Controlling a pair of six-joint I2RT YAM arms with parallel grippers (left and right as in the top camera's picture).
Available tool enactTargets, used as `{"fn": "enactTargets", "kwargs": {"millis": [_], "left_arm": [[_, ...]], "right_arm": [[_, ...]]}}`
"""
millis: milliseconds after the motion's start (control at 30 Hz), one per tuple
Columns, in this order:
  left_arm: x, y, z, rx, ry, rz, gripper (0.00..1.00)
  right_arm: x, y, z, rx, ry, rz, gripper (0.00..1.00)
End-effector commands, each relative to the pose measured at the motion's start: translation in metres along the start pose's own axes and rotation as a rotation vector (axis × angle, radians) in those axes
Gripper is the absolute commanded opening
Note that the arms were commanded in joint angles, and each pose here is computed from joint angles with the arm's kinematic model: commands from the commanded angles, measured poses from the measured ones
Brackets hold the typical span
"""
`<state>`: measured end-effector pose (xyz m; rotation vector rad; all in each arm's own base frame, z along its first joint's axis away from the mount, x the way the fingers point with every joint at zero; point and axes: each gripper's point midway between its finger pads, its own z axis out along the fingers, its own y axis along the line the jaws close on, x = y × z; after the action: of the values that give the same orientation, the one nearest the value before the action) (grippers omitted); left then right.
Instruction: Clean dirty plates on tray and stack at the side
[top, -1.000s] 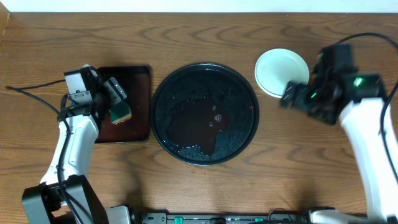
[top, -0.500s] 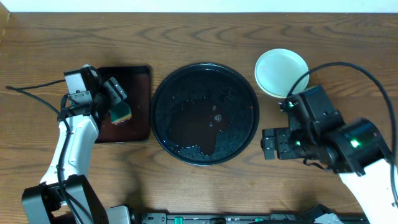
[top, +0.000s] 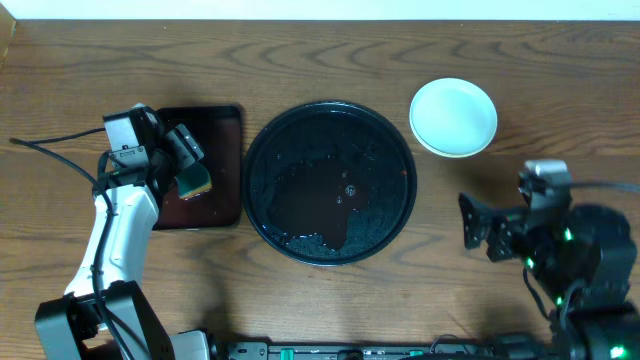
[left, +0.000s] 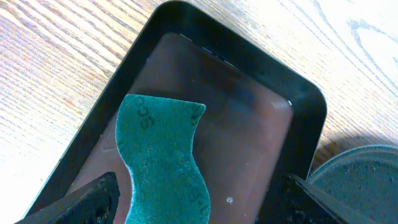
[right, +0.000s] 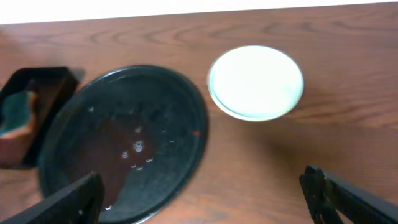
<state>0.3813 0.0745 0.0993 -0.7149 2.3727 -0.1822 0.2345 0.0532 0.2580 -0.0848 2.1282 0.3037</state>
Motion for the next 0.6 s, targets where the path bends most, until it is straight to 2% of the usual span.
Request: {"fn": "enactTargets", "kwargs": {"millis": [0,333,567], "left_arm": [[0.000,0.002,0.001,-0.008,0.001,0.002,0.84],[0.000,0.002,0.001,-0.008,0.002,0.002,0.84],[0.000,0.003,0.001,-0.008,0.002,0.002,0.84]], "right_arm": [[0.022,-0.009,0.003,-0.032,-0.084,-0.018,0.99],[0.061,-0.028,0.014,0.015,-0.304,0.005,0.99],[0.067,-0.034,0.031,0.010,-0.422,-0.026,0.99]]}}
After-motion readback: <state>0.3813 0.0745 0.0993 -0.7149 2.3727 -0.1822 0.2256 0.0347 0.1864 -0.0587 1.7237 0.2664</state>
